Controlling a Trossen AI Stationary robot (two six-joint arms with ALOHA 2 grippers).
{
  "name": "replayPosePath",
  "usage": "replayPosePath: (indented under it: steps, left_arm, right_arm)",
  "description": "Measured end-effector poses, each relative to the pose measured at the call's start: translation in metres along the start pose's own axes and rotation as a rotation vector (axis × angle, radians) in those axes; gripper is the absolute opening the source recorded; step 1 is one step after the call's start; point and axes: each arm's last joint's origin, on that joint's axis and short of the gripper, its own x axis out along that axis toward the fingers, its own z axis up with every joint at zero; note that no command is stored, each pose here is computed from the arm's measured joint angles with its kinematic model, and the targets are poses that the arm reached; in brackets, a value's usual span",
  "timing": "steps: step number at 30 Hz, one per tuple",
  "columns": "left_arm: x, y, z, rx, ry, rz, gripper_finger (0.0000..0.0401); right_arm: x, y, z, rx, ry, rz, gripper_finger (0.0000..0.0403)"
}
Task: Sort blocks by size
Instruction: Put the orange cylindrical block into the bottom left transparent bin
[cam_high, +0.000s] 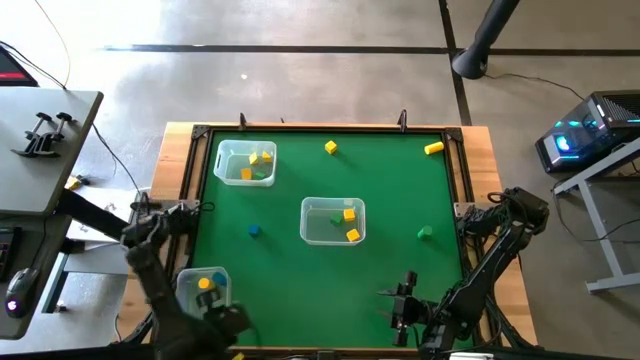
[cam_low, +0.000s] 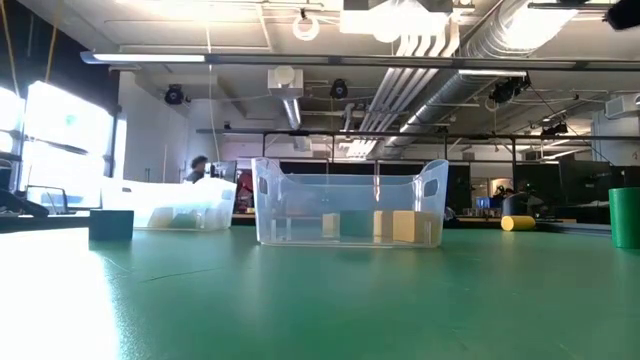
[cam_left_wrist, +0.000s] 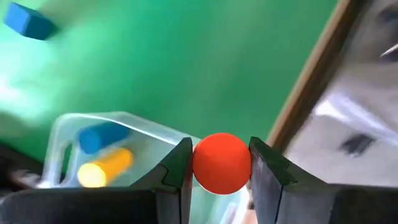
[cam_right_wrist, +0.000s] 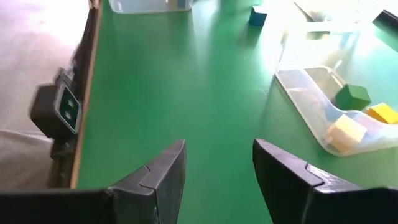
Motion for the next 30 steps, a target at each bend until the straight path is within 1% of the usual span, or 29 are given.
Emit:
replayPosePath:
  steps: [3, 6, 10, 12, 16, 19, 23, 30]
  left_arm:
    - [-0.012, 0.009, -0.019, -0.097, -0.081, -0.024, 0.0090]
    - [-0.012, 0.023, -0.037, -0.173, -0.088, -0.005, 0.0090]
    - [0.004, 0.045, -0.060, -0.275, -0.070, 0.074, 0.0090]
    - [0.013, 0.056, -0.070, -0.314, -0.066, 0.096, 0.0090]
    - [0.030, 0.069, -0.087, -0.378, -0.100, 0.046, 0.0090]
    - [0.044, 0.076, -0.095, -0.395, -0.110, 0.047, 0.0090]
    - [0.062, 0.079, -0.100, -0.385, -0.142, 0.053, 0.0090]
    - [0.081, 0.077, -0.103, -0.421, -0.153, 0.000, 0.0098]
  right_arm:
    - [0.001, 0.001, 0.003, -0.014, -0.012, 0.008, 0.0181]
    - [0.002, 0.002, 0.004, -0.025, -0.019, 0.014, 0.0181]
    - [0.002, 0.002, 0.004, -0.028, -0.020, 0.017, 0.0181]
    - [0.002, 0.002, 0.004, -0.028, -0.020, 0.017, 0.0181]
    - [0.002, 0.003, 0.004, -0.024, -0.020, 0.018, 0.0181]
    - [0.002, 0.003, 0.004, -0.016, -0.020, 0.019, 0.0181]
    - [0.002, 0.003, 0.004, -0.008, -0.023, 0.024, 0.0181]
    - [0.002, 0.003, 0.005, -0.006, -0.024, 0.025, 0.0181]
